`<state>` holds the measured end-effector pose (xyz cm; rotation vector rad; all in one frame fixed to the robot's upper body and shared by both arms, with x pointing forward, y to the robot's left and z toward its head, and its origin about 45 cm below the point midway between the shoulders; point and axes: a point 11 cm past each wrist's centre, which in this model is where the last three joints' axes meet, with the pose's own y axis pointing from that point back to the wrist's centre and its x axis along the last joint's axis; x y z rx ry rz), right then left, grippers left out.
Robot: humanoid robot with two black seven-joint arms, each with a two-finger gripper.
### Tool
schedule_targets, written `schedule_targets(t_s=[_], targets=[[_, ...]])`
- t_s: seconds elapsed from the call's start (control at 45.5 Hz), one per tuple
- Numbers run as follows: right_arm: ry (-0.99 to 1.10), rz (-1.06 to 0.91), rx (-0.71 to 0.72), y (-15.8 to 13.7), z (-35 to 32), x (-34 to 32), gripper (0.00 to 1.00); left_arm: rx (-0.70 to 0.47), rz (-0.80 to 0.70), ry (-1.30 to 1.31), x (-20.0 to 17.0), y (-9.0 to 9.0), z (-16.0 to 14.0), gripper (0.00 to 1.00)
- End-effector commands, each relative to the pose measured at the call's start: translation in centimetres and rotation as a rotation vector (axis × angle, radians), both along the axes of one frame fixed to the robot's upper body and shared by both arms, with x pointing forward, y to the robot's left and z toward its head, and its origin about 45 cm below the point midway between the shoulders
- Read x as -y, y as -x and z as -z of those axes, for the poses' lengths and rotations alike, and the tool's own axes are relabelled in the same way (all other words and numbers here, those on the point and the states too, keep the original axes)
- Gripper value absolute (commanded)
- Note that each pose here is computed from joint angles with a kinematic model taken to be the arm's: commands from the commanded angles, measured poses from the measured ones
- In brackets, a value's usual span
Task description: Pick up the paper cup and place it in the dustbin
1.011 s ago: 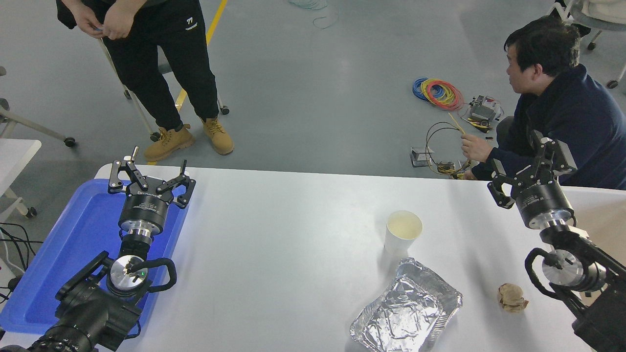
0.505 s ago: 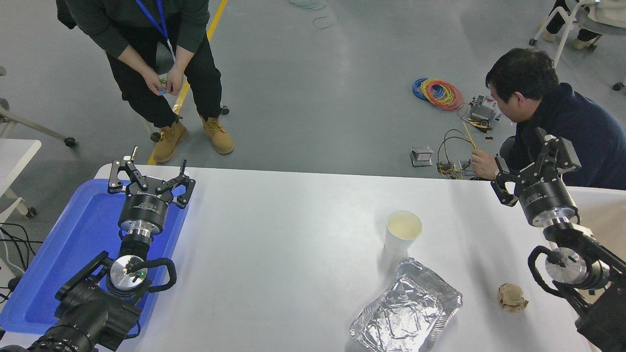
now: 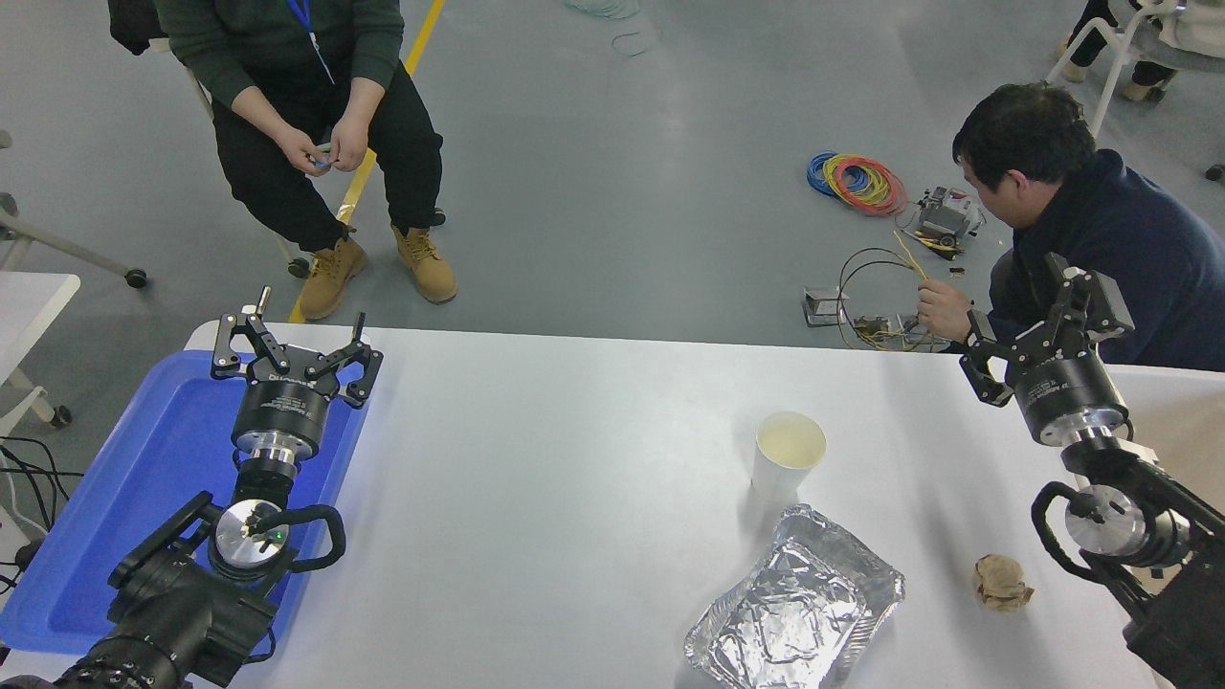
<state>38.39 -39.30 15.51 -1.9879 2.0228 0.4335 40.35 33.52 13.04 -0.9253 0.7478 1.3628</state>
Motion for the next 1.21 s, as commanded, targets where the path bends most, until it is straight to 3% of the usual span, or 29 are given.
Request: schedule_targets(t_s=[0.0, 1.187], targets=[[0.001, -0.018, -0.006, 0.0, 0.3, -0.5, 1.00, 0.001, -0.002, 0.000, -0.1, 0.0, 0.0, 1.00], [0.074, -0.012, -0.054, 0.0, 1.2, 0.8, 1.00, 0.000, 0.000, -0.001, 0.0, 0.0, 0.0, 1.00]])
